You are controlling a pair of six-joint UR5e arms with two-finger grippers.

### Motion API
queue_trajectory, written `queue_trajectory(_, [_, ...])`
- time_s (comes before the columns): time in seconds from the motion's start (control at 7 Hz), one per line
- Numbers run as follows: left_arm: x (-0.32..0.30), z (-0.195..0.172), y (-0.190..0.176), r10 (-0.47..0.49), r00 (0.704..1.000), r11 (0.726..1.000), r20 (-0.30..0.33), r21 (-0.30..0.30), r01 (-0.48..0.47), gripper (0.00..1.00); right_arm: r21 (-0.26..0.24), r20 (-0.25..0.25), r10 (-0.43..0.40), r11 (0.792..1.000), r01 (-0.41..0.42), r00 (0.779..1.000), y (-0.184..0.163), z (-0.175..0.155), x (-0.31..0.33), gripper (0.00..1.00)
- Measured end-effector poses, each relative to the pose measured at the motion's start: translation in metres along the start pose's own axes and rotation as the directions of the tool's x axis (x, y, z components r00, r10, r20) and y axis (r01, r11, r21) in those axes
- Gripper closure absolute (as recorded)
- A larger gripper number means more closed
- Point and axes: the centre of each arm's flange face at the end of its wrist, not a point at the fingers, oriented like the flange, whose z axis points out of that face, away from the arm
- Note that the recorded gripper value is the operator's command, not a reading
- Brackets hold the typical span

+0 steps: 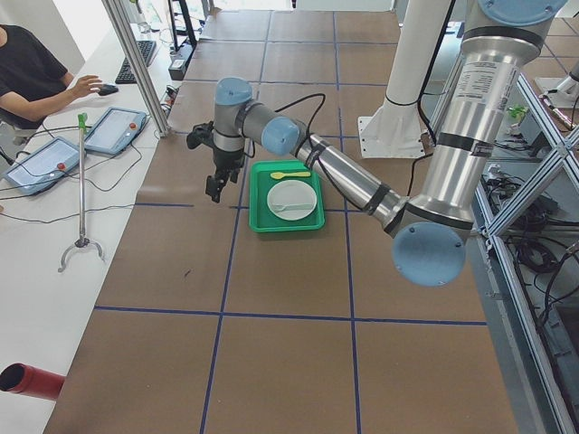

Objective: Place spoon

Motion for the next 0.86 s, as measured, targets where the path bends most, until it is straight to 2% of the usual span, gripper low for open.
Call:
queue_trajectory(0.14, [-0.056,0.02,0.037,0.016,1.0,1.0,-0.02,-0.026,-0.016,0.0,0.0,0.0,0.0,1.0,0.0,1.0,0.0,0.0,0.0,0.0])
queue_trajectory(0.43, [-0.137,0.043,0.12,-0.066,0.996,0.997,-0.054,-0.04,0.064,0.0,0.001,0.0,-0.001,1.0,0.001,1.0,0.0,0.0,0.0,0.0])
queue_trajectory(0.57, [-0.157,0.049,0.154,-0.12,0.991,0.992,-0.057,-0.053,0.117,0.0,0.0,0.0,0.0,1.0,0.0,1.0,0.0,0.0,0.0,0.0])
queue_trajectory(0.86, [-0.171,0.063,0.189,-0.227,0.971,0.971,-0.072,-0.097,0.22,0.0,0.001,0.0,-0.001,1.0,0.001,1.0,0.0,0.0,0.0,0.0])
